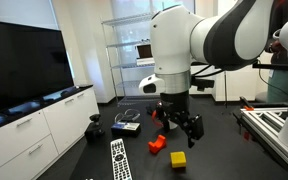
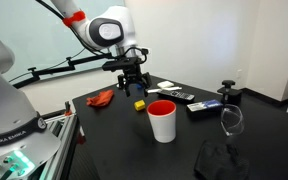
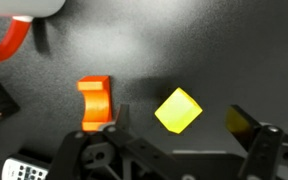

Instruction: Place the yellow block upright.

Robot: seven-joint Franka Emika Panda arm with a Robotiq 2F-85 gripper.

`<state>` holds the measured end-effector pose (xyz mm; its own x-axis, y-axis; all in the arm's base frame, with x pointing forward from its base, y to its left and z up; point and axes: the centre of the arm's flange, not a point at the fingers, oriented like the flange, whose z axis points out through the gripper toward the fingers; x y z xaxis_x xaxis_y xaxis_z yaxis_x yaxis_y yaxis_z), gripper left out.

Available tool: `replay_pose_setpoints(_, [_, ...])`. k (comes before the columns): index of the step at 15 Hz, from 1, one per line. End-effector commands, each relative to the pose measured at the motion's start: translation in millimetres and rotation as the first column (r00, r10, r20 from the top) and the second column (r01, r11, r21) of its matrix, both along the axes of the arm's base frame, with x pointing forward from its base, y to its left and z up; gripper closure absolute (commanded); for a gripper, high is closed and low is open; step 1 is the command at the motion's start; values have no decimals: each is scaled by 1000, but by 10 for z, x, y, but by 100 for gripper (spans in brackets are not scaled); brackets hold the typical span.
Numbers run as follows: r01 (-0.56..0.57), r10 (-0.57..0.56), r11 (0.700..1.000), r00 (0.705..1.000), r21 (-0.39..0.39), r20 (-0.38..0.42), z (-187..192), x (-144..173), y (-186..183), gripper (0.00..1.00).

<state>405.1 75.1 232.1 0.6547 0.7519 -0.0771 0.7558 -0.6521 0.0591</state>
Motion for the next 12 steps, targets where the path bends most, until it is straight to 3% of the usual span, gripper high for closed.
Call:
replay_pose_setpoints(1, [100,-100,995,995,1,10,-11,21,37,0])
replay_pose_setpoints(6, [344,-345,939,934,23,97,-28,24,125,0])
replay_pose_setpoints(12, [592,-589,803,806,-65,64,-370,27,164,0])
